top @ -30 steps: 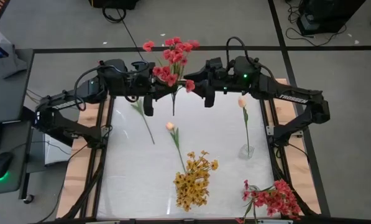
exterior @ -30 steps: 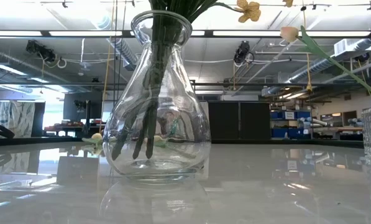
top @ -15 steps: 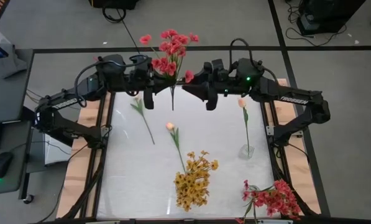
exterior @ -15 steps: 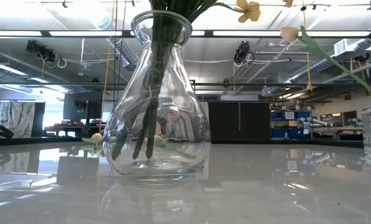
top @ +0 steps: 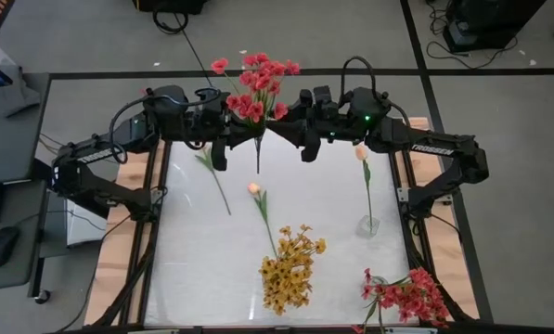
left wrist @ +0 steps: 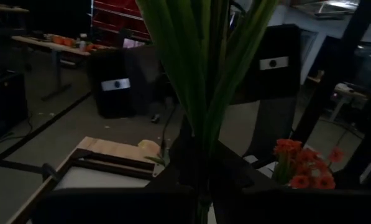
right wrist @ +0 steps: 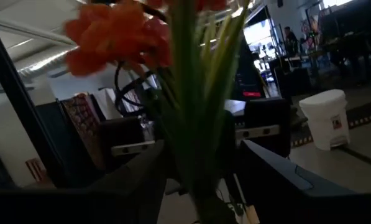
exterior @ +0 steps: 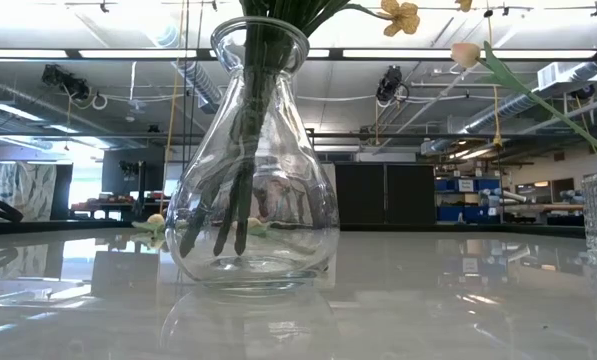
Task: Sort flowers into vase by color
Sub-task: Put the pink flowers into the bottom right transparent vase
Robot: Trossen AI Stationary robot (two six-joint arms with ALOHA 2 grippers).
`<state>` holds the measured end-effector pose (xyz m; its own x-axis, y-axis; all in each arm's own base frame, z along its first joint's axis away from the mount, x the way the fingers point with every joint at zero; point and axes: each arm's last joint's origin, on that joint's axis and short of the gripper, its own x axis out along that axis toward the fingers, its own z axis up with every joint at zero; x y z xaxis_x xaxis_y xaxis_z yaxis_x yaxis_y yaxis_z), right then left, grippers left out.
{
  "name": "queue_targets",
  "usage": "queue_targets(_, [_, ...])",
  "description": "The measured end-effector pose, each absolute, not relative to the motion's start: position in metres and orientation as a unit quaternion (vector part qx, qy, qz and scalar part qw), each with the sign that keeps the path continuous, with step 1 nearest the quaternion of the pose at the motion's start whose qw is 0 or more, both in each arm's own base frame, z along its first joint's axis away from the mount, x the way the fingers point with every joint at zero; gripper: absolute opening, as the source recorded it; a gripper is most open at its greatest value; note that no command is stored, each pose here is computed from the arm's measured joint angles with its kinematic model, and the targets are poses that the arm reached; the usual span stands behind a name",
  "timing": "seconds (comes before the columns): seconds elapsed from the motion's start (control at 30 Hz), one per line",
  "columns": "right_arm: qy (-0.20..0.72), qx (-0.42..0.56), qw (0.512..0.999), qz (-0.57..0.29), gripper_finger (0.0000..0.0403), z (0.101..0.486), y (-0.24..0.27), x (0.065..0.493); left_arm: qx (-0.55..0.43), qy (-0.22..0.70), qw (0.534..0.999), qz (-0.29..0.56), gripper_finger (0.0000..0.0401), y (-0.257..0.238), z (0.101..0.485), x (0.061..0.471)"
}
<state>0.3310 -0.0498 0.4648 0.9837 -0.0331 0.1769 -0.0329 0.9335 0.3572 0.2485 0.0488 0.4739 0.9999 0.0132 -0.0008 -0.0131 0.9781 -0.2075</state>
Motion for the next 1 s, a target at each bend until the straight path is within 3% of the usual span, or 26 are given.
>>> queue_targets(1.0, [-0.102,0.191,0.976,-0.004,0.0209,0.454,-0.04,0.352,-0.111,0.006,0.994,-0.004,0.0023,0.044,0.472,0.251])
